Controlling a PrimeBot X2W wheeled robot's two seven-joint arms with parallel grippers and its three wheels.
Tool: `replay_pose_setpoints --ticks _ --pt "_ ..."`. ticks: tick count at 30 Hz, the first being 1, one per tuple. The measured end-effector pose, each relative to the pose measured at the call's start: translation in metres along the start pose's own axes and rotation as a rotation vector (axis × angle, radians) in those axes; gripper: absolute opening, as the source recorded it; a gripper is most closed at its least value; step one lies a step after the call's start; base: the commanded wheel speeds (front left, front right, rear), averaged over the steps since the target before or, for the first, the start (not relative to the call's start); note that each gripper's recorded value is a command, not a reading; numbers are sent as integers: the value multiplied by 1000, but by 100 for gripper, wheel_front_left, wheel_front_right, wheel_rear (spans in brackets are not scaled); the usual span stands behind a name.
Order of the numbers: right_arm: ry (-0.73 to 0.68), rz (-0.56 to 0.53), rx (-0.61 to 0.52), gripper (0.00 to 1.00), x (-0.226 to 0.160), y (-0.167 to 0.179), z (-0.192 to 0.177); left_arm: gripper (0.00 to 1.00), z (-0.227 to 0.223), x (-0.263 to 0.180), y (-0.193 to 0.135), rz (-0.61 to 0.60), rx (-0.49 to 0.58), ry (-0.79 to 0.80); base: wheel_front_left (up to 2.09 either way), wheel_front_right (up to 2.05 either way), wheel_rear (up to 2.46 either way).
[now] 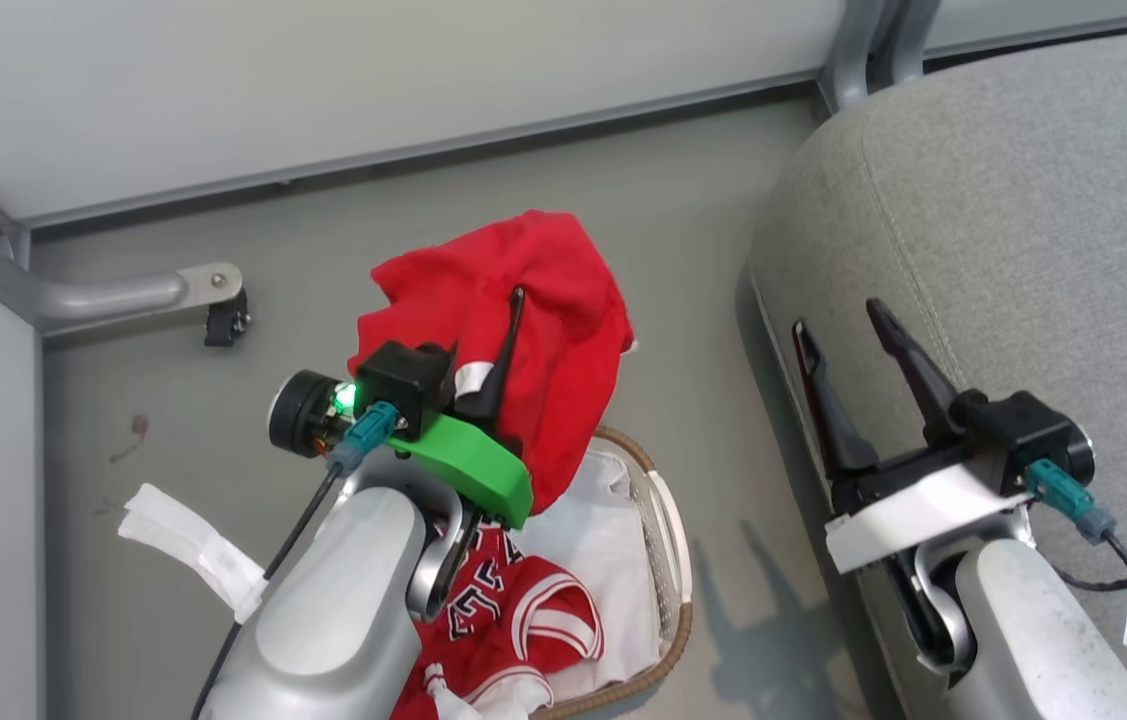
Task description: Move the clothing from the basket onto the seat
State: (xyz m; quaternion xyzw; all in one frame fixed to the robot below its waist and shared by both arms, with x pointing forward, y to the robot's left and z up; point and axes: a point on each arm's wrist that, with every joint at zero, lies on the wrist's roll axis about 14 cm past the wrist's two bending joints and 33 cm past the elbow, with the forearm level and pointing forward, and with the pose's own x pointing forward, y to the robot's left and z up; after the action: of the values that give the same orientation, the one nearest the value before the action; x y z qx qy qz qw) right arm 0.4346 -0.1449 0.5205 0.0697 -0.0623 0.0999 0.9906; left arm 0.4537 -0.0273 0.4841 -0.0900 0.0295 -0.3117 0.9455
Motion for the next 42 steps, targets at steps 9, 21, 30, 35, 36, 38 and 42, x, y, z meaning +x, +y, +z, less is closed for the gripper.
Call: replay_pose_setpoints --ticks 9,21,30,35,36,38,42 --pt "10 7 17 100 -18 10 1 0 63 -6 -6 3 45 -168 0 0 0" --pt "44 26 26 100 -37 21 -7 0 97 -23 -17 4 66 -259 0 0 0" --pt "66 58 26 100 -42 32 -13 0 103 -31 -22 4 76 -276 0 0 0" --pt "77 115 21 100 -41 48 -16 0 101 -32 -23 2 75 -272 0 0 0" --pt "75 131 21 100 -40 53 -16 0 100 -32 -23 1 73 -270 0 0 0" --pt "65 162 20 100 -36 62 -13 0 99 -31 -23 -1 70 -266 0 0 0" --pt "36 247 14 100 -28 87 -4 0 95 -31 -22 2 67 -257 0 0 0"
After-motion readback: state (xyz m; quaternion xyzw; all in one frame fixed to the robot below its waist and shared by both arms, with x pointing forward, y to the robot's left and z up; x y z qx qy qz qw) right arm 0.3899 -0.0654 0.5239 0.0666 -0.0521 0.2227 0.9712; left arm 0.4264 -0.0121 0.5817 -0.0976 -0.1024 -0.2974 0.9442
